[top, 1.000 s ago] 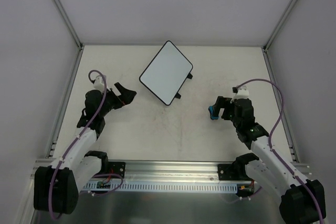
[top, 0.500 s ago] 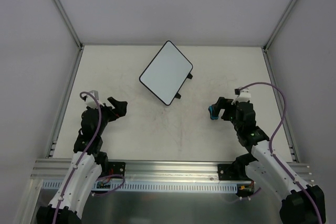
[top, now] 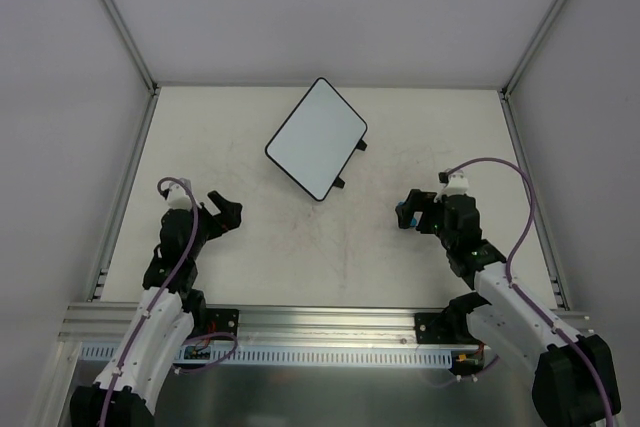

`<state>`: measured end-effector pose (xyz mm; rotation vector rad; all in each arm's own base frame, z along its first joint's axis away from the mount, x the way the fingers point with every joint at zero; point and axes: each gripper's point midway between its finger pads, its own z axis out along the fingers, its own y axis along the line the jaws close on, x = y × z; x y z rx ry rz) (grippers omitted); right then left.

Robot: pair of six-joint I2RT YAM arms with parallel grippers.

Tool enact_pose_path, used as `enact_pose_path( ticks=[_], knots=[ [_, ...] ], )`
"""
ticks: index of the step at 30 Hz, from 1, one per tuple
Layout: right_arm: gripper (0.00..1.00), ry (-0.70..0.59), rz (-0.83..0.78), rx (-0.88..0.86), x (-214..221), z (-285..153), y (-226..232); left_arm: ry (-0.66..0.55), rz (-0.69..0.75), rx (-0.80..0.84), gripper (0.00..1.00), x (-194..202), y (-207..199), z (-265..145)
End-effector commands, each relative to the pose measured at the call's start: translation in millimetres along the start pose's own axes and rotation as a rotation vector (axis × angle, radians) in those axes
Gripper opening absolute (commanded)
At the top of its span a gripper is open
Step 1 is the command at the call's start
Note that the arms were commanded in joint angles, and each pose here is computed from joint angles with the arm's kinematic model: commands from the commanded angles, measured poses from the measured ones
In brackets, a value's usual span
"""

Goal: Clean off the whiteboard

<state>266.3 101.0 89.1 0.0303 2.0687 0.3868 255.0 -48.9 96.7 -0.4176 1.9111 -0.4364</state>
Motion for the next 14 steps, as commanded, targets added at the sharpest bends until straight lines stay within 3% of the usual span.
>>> enact_pose_path(
  ticks=[1, 14],
  knots=[
    [0.99, -0.059, 0.006, -0.048, -23.3, 1.2, 14.0, -0.032, 0.008, -0.013, 0.99, -15.9, -2.6, 0.7],
    [0.99, -0.032, 0.004, -0.084, -19.5, 2.1, 20.9, -0.042, 0.005, -0.011, 0.99, -16.8, -2.7, -0.7]
  ],
)
